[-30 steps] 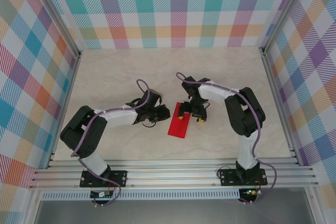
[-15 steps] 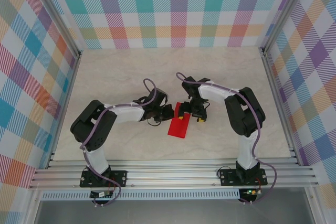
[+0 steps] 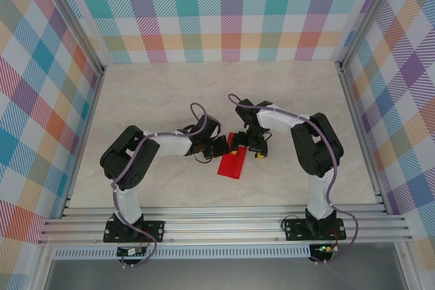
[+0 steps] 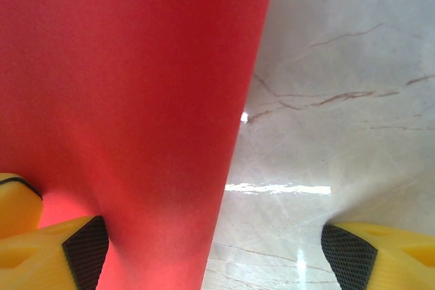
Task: Fold a paper plane with a square sheet of paper (pick it up from the middle)
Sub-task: Hold the square sheet of paper at the center of the table.
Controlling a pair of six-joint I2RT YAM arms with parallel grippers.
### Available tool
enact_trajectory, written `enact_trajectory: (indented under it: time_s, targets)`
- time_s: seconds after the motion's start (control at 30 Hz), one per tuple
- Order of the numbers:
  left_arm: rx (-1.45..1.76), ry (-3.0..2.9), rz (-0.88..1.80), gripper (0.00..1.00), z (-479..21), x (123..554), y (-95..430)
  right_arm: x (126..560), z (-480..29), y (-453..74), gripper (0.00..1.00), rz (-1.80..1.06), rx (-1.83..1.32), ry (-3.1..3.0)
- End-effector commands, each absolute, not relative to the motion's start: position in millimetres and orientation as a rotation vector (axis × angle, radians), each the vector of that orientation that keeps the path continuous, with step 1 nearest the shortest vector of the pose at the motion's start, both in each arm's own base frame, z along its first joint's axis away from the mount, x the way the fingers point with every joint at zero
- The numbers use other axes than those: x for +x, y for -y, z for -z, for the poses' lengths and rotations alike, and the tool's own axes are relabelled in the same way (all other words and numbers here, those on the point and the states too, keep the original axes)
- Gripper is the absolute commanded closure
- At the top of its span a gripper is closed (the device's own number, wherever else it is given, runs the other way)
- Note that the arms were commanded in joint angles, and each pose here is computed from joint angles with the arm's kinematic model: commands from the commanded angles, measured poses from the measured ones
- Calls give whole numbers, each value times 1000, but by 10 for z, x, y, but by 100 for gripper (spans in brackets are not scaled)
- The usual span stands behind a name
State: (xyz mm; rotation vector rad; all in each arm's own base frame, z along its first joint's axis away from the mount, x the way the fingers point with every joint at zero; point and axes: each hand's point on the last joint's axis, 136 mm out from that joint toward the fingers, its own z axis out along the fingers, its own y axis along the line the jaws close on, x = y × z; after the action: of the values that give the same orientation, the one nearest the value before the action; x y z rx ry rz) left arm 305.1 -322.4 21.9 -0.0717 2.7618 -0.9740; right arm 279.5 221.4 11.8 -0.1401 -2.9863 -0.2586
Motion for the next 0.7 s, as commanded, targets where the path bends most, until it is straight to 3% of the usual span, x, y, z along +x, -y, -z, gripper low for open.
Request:
enact_trajectory:
  time_s: [0.0, 0.3, 0.5, 0.67]
  targets:
    - [-107, -2825, 907, 100, -32, 2990, 3188, 2687, 474, -2097, 12, 163, -135, 2938]
    - [-136, -2883, 807, 100, 189, 2882, 3036, 2751, 305, -2208, 11, 262, -115, 2962]
    - [-145, -2897, 765, 100, 255, 2854, 2967, 2894, -139, -2283, 2, 388, -79, 3051]
    - [-147, -2904, 746, 100, 295, 2838, 2941, 2942, -540, -2255, 1, 544, -103, 3133]
